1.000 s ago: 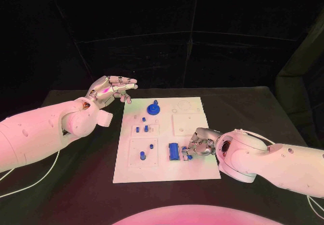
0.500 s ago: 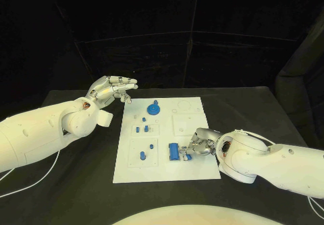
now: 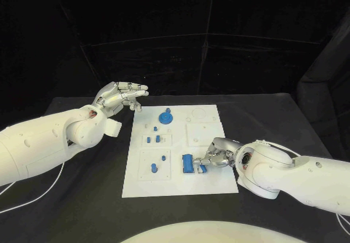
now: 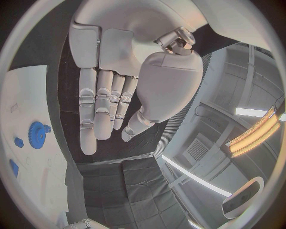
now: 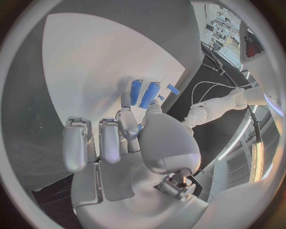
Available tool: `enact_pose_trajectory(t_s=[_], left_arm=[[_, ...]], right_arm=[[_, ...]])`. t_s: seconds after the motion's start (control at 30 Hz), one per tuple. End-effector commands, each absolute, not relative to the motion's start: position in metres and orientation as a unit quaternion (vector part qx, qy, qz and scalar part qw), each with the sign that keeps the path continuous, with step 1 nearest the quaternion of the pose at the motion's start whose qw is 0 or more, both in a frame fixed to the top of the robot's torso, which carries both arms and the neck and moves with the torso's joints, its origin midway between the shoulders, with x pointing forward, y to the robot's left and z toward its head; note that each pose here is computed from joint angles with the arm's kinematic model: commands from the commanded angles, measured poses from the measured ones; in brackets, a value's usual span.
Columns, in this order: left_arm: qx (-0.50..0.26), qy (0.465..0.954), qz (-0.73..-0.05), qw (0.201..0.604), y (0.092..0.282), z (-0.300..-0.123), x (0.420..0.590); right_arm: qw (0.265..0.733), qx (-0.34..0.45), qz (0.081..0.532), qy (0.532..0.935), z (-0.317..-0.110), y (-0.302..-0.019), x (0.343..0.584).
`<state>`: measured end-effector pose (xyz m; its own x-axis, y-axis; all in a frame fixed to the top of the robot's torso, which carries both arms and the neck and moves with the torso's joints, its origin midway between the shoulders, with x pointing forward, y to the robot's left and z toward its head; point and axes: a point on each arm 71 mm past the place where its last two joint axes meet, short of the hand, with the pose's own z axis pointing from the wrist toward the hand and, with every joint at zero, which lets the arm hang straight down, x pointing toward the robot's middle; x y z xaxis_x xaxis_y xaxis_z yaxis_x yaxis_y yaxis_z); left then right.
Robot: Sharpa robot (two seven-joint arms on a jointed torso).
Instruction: Assemble the parts on the task board
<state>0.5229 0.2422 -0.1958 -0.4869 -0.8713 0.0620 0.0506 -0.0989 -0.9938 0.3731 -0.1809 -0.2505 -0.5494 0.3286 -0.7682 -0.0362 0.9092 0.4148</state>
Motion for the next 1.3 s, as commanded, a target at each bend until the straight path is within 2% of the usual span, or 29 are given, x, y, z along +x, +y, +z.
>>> enact_pose_trajectory(t_s=[0.03,0.63,1.3], left_arm=[[-0.36,0.567,-0.652,0.352,0.2414,-0.1945,0.5231],[-0.36,0.568,-0.651,0.352,0.2416,-0.1947,0.5234],[-0.361,0.568,-0.65,0.354,0.2428,-0.1948,0.5235]], right_arm=[[0.464,0.078,0.204,0.858,-0.2486,-0.18,0.3706],[0.44,0.077,0.215,0.868,-0.2495,-0.1777,0.3662],[0.437,0.048,0.199,0.876,-0.2513,-0.1842,0.3661]])
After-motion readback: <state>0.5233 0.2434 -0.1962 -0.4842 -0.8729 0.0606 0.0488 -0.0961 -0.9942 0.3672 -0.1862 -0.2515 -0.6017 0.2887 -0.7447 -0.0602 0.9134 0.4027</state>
